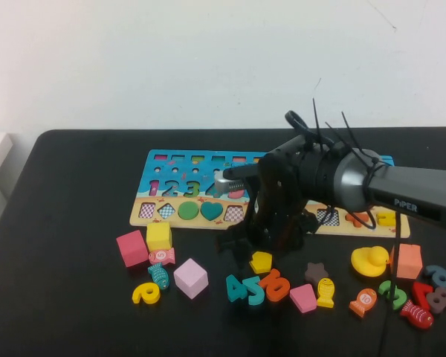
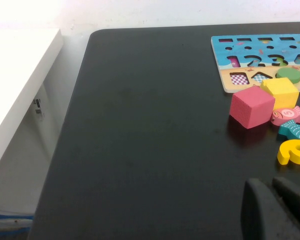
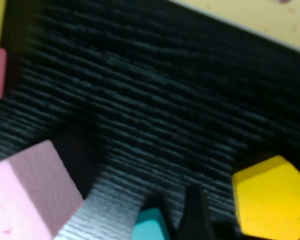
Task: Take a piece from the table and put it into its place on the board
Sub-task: Pick up the "Pentagon"
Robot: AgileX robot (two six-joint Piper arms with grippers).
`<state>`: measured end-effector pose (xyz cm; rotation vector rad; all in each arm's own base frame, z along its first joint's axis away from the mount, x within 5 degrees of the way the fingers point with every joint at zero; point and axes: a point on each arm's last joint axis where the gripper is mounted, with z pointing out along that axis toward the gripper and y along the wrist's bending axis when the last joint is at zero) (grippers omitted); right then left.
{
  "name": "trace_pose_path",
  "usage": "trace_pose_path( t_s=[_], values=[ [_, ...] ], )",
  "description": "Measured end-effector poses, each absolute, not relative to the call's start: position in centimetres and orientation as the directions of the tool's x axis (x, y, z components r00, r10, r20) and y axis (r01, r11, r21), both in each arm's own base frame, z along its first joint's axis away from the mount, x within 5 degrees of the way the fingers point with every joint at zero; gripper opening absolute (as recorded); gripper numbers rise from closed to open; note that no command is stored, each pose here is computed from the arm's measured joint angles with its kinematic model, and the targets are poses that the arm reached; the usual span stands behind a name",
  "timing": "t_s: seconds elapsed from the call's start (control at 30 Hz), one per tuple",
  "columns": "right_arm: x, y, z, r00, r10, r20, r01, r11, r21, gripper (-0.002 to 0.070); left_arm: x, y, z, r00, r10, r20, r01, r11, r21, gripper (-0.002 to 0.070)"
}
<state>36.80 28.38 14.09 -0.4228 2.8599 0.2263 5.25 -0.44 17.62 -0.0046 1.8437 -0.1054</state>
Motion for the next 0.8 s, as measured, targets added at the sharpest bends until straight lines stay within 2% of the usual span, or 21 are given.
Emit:
trace_pose_path(
  t_s=[0.2,0.57,0.8],
  values=[
    [36.84,28.23,13.13,-0.940,-0.256,-0.224,-0.285,0.953,0.107,0.0521,5.25,-0.44,17.62,-0.272,-0.058,-0.960,0.052,0.996,-0.075,-0.0001],
    [36.97,28.21,13.08,-0.941,-0.250,-0.229,-0.280,0.953,0.112,0.0367,5.25,-0.44,17.62,-0.272,-0.058,-0.960,0.052,0.996,-0.075,-0.0001],
    [37.05,28.28,13.22,-0.940,-0.249,-0.234,-0.281,0.953,0.114,0.0365,5.25,-0.44,17.62,-0.272,-0.058,-0.960,0.052,0.996,-0.075,-0.0001]
  ],
)
